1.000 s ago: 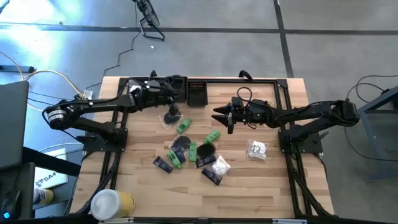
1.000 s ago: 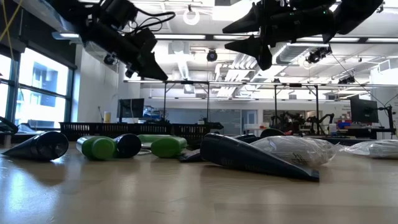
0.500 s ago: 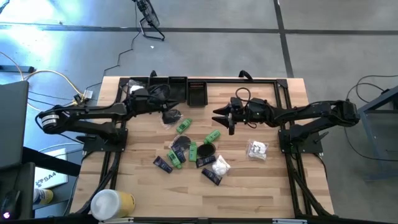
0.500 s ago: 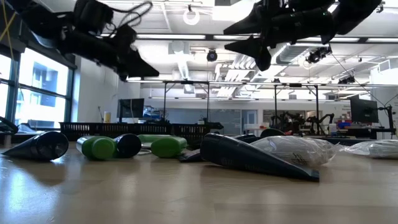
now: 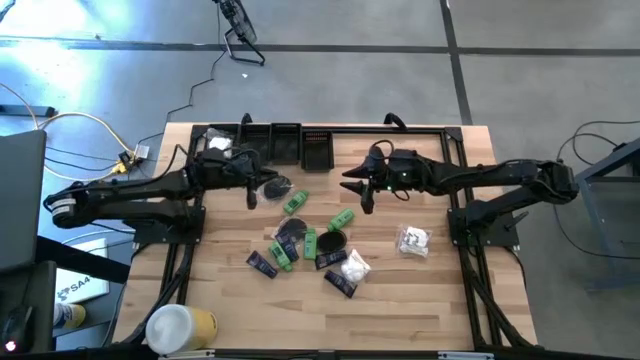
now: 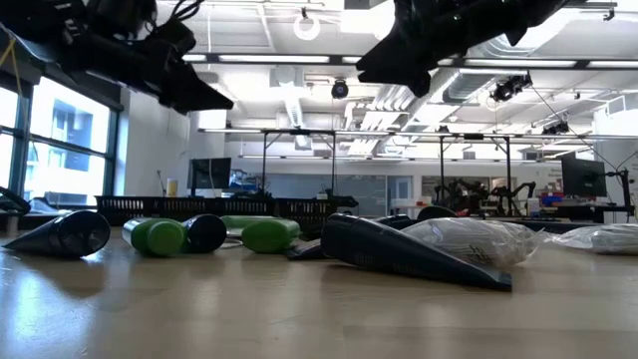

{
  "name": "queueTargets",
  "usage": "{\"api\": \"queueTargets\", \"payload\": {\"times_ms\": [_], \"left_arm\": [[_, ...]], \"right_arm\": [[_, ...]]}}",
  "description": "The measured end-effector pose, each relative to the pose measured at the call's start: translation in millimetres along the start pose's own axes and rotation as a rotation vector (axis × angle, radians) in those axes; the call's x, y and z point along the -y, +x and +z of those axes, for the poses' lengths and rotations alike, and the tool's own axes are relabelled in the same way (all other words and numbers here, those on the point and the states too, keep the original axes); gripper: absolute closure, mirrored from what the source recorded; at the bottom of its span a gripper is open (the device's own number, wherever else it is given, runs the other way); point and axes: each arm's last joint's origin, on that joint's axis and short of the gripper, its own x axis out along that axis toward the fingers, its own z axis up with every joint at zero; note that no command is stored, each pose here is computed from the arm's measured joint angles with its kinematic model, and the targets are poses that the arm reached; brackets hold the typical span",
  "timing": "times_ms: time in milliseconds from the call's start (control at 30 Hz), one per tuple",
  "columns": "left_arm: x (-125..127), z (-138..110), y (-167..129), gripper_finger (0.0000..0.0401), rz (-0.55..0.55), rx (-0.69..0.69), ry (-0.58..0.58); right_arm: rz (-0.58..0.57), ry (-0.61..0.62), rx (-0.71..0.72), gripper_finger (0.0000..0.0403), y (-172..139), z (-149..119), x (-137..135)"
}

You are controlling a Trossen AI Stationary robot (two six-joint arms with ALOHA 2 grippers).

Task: Pick & Place Travel size toiletries
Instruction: Put the shampoo into the middle right black bin

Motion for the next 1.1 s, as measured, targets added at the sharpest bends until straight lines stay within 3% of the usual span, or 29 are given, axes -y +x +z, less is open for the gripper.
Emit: {"api": "queueTargets", "payload": {"times_ms": [267,467,633,800,1000,1100], "left_arm": [[3,7,-17,0.0378,-0.043,0.045,0.022],[4,4,-21,0.0378,-0.054,0.000,0.015],[4,5,-21,0.0378,-0.052,0.017,0.017],[4,5,-21,0.0378,-0.048,0.016,0.015],[3,5,-21,0.0378,-0.033,0.013,0.015],[3,5,-21,0.0378,-0.013,0.007,0.015]], "right_arm": [[-0.044,0.068,-0.042,0.0267,0,-5,-2],[0.019,0.051,-0.063,0.0267,0,-6,-4],[0.036,0.055,-0.199,0.0267,-2,-11,1],[-0.004,-0.074,-0.301,0.0267,-2,-7,-1],[0.047,-0.295,-0.267,0.0267,-2,2,-8],[0.052,-0.336,-0.260,0.0267,-2,3,-8]]}}
